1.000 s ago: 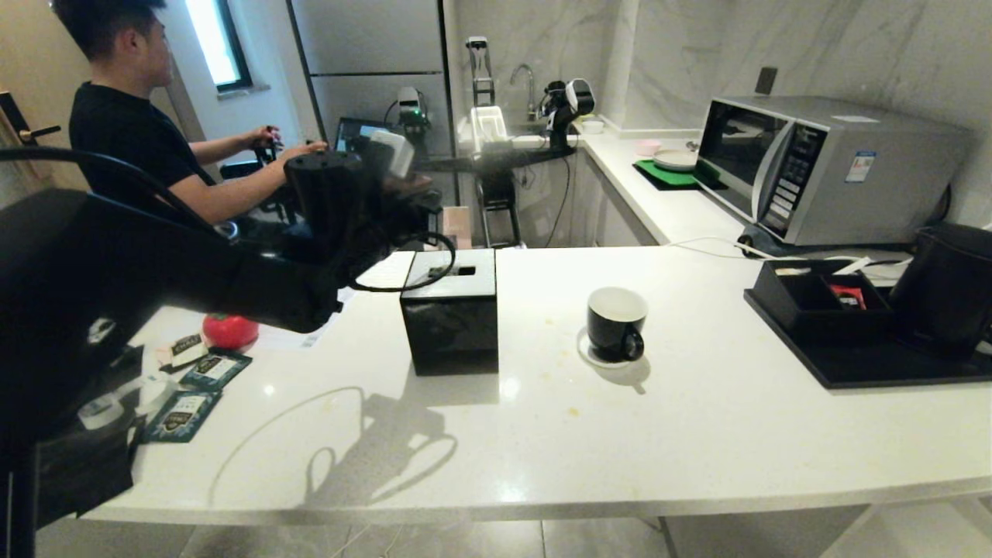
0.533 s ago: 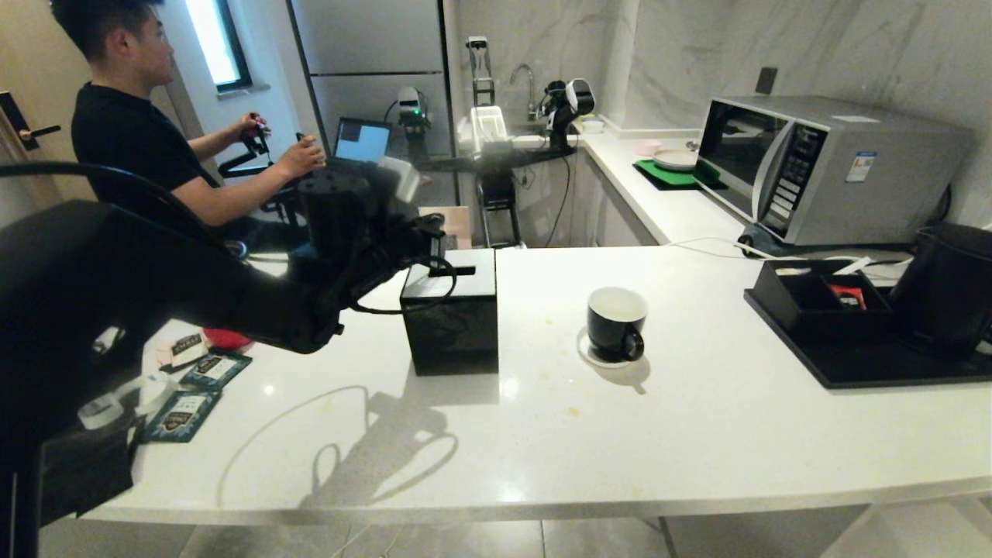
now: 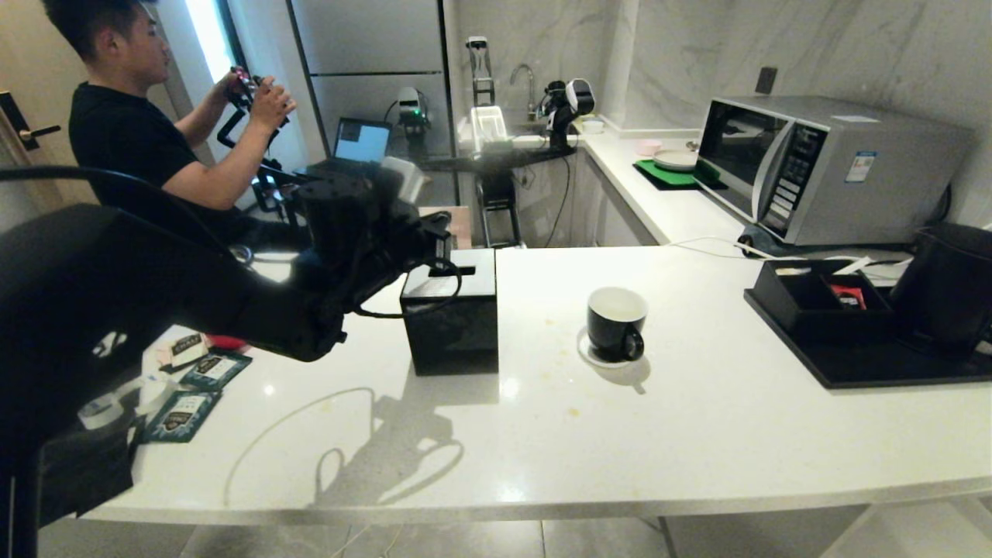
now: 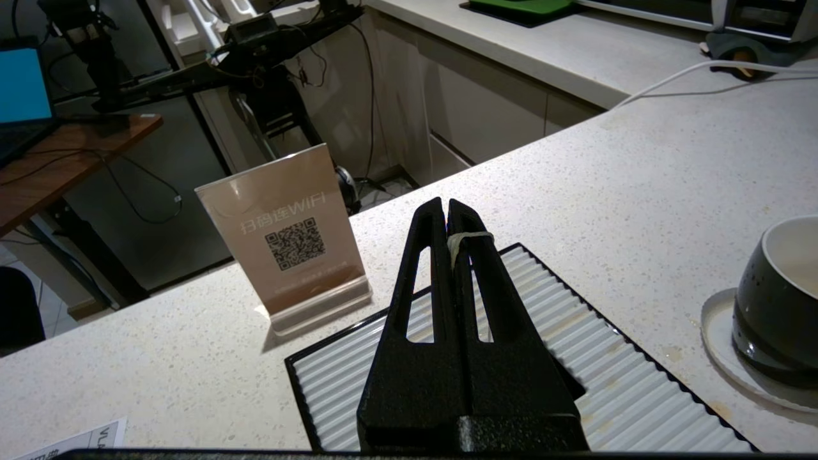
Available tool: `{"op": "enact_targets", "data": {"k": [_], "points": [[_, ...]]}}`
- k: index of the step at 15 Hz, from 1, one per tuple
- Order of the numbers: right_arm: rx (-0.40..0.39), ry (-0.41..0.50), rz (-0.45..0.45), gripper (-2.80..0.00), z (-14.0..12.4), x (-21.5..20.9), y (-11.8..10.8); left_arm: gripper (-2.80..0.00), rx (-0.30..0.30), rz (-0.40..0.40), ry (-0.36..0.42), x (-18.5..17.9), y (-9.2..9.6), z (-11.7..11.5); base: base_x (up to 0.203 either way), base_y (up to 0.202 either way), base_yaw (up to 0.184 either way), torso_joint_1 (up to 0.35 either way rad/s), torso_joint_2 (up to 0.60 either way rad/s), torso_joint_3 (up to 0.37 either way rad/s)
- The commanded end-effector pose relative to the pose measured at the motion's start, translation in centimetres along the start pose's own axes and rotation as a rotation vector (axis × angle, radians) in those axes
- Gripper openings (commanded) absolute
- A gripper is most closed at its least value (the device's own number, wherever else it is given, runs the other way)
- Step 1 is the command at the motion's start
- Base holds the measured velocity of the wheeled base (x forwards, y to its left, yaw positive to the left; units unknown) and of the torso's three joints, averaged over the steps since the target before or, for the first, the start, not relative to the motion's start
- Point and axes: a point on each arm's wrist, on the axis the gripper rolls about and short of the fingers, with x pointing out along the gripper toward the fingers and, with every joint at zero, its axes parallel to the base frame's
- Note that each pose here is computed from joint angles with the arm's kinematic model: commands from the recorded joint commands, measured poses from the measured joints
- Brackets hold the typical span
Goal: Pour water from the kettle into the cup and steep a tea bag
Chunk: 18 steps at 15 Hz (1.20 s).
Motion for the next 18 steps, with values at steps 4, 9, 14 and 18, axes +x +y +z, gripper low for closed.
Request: {"op": "enact_targets", "data": {"k": [4,9,14,18], "points": [[0.0,0.0,0.0,-2.8,0.0,0.0,0.0,-2.8,0.011,-0.012,-0.009,-0.1,-0.5,0.2,0.0,0.0,0.0,0.0,0.0,0.0],[0.0,0.0,0.0,-2.8,0.0,0.0,0.0,-2.8,0.01,-0.027,-0.005,-0.4,-1.3,-0.3,0.0,0.0,0.0,0.0,0.0,0.0],[0.0,-0.001,0.0,-2.8,0.0,0.0,0.0,-2.8,0.007,-0.041,0.002,-1.2,-2.1,-1.7,0.0,0.0,0.0,0.0,0.0,0.0],[-0.001,0.002,0.0,-2.8,0.0,0.0,0.0,-2.8,0.007,-0.043,0.004,-1.2,-2.1,-1.8,0.0,0.0,0.0,0.0,0.0,0.0]]}}
